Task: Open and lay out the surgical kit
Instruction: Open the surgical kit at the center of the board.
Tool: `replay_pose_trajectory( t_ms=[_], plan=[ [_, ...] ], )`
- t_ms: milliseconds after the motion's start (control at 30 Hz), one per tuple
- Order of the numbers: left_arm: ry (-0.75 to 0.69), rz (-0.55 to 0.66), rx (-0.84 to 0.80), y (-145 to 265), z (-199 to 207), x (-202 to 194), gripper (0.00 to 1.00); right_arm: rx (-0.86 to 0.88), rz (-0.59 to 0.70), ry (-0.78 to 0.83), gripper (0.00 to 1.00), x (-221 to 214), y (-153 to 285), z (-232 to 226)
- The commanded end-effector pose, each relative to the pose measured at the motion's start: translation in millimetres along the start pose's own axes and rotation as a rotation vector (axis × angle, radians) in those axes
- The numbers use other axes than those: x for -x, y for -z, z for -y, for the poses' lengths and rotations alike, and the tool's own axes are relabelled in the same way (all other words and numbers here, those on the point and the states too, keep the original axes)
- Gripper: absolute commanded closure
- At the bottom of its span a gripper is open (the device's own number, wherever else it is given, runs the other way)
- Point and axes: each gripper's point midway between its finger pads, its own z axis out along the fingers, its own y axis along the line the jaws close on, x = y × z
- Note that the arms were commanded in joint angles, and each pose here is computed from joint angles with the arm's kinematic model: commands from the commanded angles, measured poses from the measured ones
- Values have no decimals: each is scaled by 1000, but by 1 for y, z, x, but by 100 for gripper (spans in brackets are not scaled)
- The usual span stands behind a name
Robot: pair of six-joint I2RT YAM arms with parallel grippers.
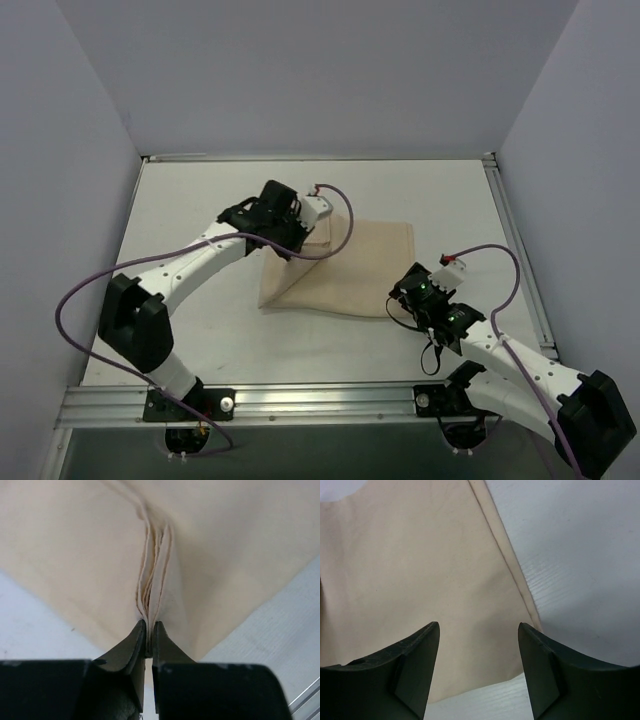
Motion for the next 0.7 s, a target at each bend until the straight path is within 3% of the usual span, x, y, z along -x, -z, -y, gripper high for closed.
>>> replay_pose_trajectory(
  t_ms=[0, 133, 267, 500, 667],
  plan=[
    [135, 138, 37, 44, -43, 14, 98, 2, 11, 18, 41, 1, -10, -6],
    [259, 114, 126, 68, -91, -36, 98, 41, -1, 38, 41, 4, -20, -24],
    [362, 37, 248, 87, -131, -116, 98, 37, -42, 68, 41, 4, -32, -31],
    [512, -91, 345, 100, -157, -214, 98, 35, -54, 115, 41, 11, -47, -40],
    [558, -181, 387, 103, -160, -254, 98, 29, -50, 130, 41, 33, -59, -42]
  ],
)
